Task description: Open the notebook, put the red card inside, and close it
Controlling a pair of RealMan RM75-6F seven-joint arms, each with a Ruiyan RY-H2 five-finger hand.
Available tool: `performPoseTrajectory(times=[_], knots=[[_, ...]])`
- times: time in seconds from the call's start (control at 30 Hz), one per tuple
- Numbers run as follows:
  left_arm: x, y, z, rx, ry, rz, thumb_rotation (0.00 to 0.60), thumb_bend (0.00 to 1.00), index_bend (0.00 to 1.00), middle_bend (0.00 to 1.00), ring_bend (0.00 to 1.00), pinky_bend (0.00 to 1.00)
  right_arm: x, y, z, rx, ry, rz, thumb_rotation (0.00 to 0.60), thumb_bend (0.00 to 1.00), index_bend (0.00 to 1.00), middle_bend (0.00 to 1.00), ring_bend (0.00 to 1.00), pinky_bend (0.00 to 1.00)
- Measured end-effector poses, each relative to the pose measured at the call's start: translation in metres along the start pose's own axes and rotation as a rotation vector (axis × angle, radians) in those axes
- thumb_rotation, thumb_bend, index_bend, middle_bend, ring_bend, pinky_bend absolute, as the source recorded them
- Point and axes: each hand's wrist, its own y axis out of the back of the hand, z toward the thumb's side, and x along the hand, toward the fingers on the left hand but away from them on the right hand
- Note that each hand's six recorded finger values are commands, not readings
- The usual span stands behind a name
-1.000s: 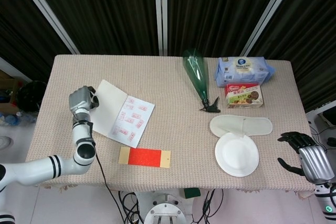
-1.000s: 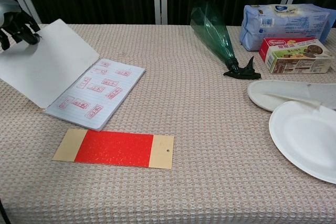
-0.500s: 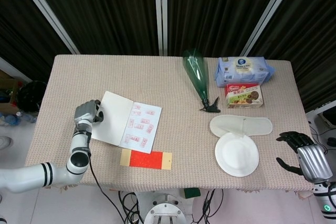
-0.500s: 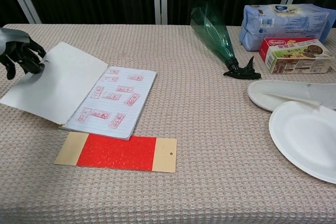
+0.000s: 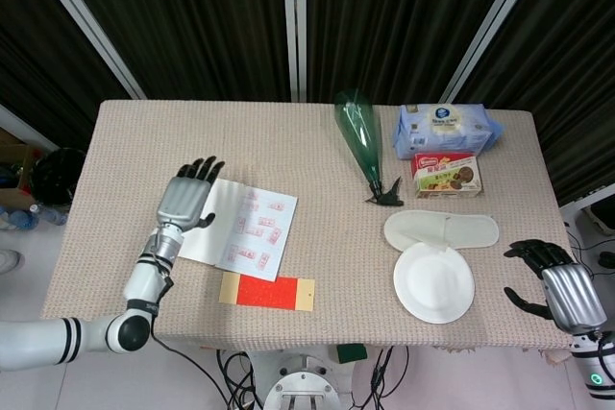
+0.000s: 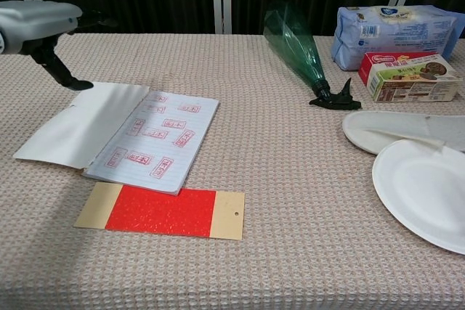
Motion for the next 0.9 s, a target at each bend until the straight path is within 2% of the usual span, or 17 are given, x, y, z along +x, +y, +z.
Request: performPoseTrajectory(times=[0.03,0.13,0.27,0.4,0.63,0.9], knots=[[-0.008,-0.004,0.011,0.042,-0.061,0.001,0.6,0.23,0.01,0.01,0.03,0.13,0.0,0.0,0.0,0.0,0.001,0.002,0.6,0.17,0.36,0.27,0.21,0.27],[-0.022,-0.014,0.027,0.1,-0.152,-0.01,0.6,0.23,0.01,0.01,0.03,0.12,-0.001,-0.001,0.001,0.001,0.001,0.004,0.6,0.17,0.36,0.27,0.21,0.27],[-0.035,-0.031,0.042,0.172,-0.237,-0.035,0.6,0.23,0.01,0.0,0.02,0.12,-0.001,-0.001,0.001,-0.001,0.0,0.005,0.6,0.17,0.36,0.27,0.21,0.27],[-0.043,-0.045,0.049,0.219,-0.266,-0.064,0.6,0.23,0.0,0.0,0.02,0.12,-0.001,-0.003,0.0,-0.004,-0.005,0.009,0.6,0.17,0.36,0.27,0.21,0.27],[-0.058,-0.064,0.054,0.201,-0.266,-0.132,0.6,0.21,0.0,0.0,0.02,0.12,-0.002,-0.004,0.001,-0.005,-0.002,0.011,0.6,0.17,0.36,0.27,0.21,0.27],[-0.055,-0.075,0.057,0.214,-0.264,-0.114,0.6,0.19,0.0,0.0,0.02,0.12,-0.003,-0.004,0.002,-0.003,-0.001,0.012,0.6,0.17,0.36,0.27,0.21,0.27]])
